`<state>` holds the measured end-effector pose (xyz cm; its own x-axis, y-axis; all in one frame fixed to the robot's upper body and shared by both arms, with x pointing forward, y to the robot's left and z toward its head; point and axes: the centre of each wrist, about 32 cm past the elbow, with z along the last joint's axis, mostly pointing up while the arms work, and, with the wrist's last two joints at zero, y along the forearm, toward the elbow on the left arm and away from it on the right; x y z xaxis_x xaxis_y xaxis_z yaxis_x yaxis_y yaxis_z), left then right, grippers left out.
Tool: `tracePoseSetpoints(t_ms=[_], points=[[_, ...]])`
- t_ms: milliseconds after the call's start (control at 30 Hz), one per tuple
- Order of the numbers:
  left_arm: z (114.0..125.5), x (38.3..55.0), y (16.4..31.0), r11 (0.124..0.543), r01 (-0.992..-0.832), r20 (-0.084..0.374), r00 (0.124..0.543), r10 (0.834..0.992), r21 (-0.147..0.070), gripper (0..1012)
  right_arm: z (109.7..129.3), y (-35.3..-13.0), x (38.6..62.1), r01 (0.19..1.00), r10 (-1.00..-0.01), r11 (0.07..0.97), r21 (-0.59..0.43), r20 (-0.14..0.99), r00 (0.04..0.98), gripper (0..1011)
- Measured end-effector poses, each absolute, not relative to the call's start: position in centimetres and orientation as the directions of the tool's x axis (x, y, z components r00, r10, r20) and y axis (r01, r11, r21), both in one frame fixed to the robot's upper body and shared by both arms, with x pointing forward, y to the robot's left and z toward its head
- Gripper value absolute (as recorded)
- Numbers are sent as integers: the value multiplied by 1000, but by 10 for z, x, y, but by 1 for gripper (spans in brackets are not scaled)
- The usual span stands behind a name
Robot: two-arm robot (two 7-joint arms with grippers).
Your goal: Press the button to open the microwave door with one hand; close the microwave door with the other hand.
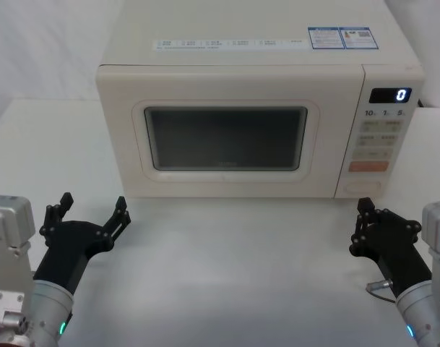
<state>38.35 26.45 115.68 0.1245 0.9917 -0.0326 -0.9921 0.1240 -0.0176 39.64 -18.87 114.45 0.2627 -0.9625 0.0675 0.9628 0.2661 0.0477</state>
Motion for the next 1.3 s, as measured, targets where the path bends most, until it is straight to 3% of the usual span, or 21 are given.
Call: tracePoseSetpoints(t_ms=[1300], points=[[1157,384,265,124,-992,-33,125,992,-18,1001,1145,-189,396,963,-963,266,48,67,263,0]])
